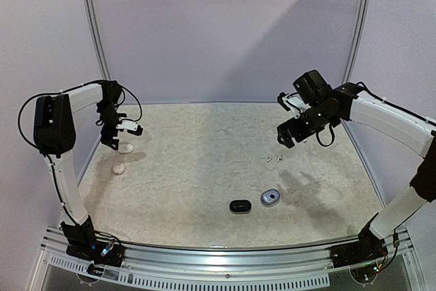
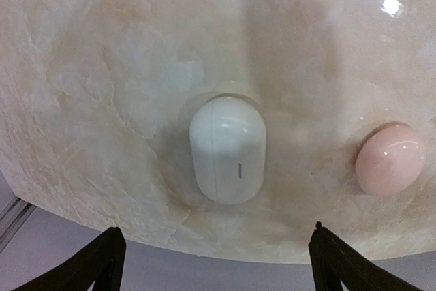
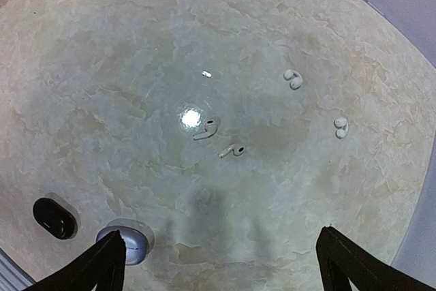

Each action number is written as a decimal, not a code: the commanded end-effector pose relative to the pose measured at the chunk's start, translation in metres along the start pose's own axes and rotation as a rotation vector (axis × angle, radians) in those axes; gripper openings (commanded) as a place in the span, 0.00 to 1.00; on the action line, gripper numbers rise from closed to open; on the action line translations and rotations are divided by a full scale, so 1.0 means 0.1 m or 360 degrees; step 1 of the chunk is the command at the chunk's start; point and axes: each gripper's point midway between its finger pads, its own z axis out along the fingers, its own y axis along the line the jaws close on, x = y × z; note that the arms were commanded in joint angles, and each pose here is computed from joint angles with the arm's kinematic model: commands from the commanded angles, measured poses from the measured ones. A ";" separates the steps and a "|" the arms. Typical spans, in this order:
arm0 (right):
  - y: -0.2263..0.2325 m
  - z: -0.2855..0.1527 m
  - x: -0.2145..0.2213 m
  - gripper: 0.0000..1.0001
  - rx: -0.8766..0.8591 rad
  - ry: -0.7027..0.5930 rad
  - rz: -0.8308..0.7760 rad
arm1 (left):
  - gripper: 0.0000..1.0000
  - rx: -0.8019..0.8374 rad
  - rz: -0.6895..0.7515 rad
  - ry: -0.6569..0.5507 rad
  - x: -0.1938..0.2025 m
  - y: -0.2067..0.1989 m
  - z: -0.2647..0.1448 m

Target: Insert the wireless bluetooth earbuds into the charging case

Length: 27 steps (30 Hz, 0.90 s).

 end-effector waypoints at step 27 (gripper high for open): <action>0.14 -0.11 -0.41 0.99 0.0115 -0.0190 0.0027 | 0.00 0.0000 -0.0001 -0.0125 -0.24 -0.19 0.25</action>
